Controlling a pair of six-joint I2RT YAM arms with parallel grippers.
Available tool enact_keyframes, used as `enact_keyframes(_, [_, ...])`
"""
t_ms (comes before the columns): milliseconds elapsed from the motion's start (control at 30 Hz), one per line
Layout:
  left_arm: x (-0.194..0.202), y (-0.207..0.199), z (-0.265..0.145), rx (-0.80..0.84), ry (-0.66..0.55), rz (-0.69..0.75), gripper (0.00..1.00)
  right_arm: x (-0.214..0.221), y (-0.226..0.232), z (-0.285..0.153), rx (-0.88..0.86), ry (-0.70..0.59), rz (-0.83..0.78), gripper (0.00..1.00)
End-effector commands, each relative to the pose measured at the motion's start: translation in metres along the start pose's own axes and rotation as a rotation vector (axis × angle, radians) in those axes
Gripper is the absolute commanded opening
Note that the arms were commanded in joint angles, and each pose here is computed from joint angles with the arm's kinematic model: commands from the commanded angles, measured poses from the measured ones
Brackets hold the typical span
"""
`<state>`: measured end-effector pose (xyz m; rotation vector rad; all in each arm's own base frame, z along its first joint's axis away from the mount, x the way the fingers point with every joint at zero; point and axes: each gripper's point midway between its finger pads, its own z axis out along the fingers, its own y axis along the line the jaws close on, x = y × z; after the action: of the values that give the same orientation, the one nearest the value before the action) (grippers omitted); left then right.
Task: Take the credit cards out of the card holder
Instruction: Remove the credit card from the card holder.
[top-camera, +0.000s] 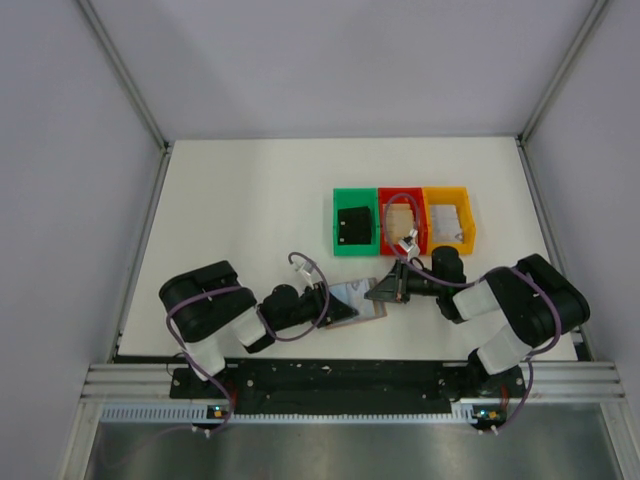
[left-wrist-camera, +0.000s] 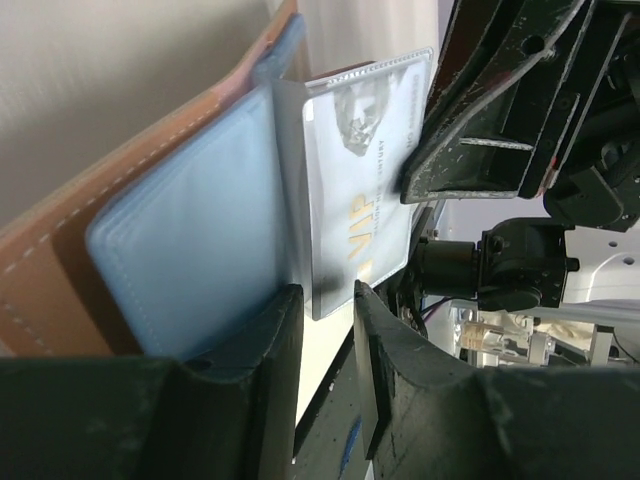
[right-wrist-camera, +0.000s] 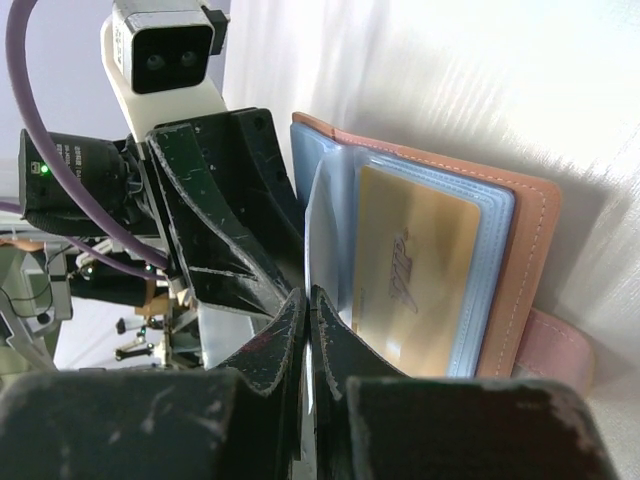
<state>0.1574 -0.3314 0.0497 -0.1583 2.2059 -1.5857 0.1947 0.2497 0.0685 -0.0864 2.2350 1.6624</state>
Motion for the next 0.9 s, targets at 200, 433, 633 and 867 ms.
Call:
enact_keyframes(200, [-0.021, -0.109, -0.023, 0.434, -0.106, 0.181, 0.22, -0.002, 0.007, -0.001, -0.049, -0.005, -0.04, 0.0])
enact_keyframes(433, [-0.02, -0.111, -0.032, 0.44, -0.115, 0.187, 0.08, -0.001, 0.004, 0.0, -0.043, 0.002, -0.023, 0.0])
enact_keyframes(633, [-0.022, -0.111, -0.033, 0.44, -0.126, 0.18, 0.0, 0.002, 0.013, -0.002, -0.085, 0.019, -0.023, 0.15])
enact_keyframes(867, [-0.028, -0.115, -0.034, 0.442, -0.152, 0.16, 0.0, 0.012, 0.017, -0.007, -0.111, 0.037, -0.018, 0.29])
